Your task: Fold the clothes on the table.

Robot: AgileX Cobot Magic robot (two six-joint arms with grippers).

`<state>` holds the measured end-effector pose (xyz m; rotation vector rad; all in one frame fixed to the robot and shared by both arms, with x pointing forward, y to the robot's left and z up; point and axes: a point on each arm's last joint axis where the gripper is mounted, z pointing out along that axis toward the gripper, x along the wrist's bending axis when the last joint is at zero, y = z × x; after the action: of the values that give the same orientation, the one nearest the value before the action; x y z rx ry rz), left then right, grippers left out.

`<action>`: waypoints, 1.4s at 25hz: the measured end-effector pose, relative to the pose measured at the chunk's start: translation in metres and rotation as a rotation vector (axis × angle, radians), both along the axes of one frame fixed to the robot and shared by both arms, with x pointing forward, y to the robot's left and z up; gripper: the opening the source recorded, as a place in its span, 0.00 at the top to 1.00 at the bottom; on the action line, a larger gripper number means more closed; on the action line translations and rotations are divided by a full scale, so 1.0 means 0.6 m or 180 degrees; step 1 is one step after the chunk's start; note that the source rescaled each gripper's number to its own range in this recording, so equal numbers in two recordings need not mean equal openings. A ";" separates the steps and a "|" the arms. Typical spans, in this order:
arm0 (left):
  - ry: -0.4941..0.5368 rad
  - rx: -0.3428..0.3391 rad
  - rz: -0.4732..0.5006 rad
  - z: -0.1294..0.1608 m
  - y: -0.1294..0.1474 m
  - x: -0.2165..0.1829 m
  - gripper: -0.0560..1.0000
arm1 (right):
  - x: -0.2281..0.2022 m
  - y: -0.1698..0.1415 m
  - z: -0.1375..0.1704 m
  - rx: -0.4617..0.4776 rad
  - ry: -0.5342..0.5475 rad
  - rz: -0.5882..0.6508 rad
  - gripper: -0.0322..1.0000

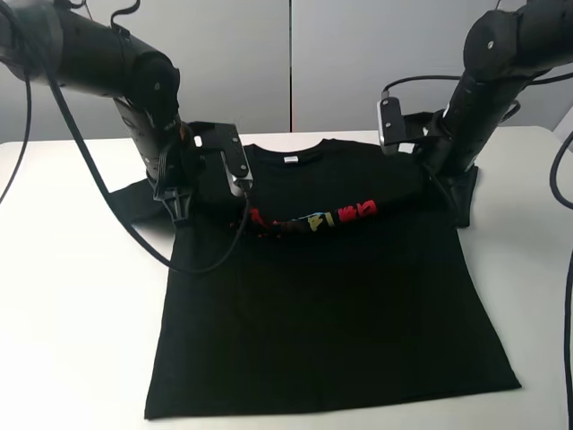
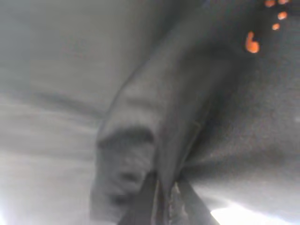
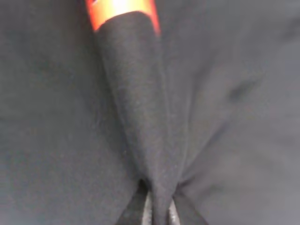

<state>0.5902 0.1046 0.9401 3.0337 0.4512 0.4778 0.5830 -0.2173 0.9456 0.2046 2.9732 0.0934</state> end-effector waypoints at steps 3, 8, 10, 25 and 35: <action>-0.0302 -0.0114 0.0056 0.052 -0.005 0.014 0.95 | 0.001 0.000 0.055 0.0135 -0.0491 -0.0090 0.97; -0.0810 -0.0314 0.0198 0.134 -0.010 0.035 0.95 | 0.001 -0.005 0.126 0.0261 -0.1218 -0.0265 0.97; -0.1044 -0.0347 0.0279 0.161 -0.009 0.045 0.95 | 0.003 -0.007 0.147 0.0323 -0.1505 -0.0335 0.97; -0.2058 -0.0705 0.0313 0.320 -0.018 0.077 0.95 | 0.040 -0.005 0.309 0.0498 -0.2399 -0.0460 0.97; -0.1209 -0.0698 0.0406 0.276 -0.025 0.060 0.95 | 0.004 -0.011 0.211 0.0154 -0.1490 -0.0179 0.97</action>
<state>0.6261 0.0896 1.1056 2.6305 0.6249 0.9213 0.5857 -0.2238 1.0721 0.2351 2.4995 0.1794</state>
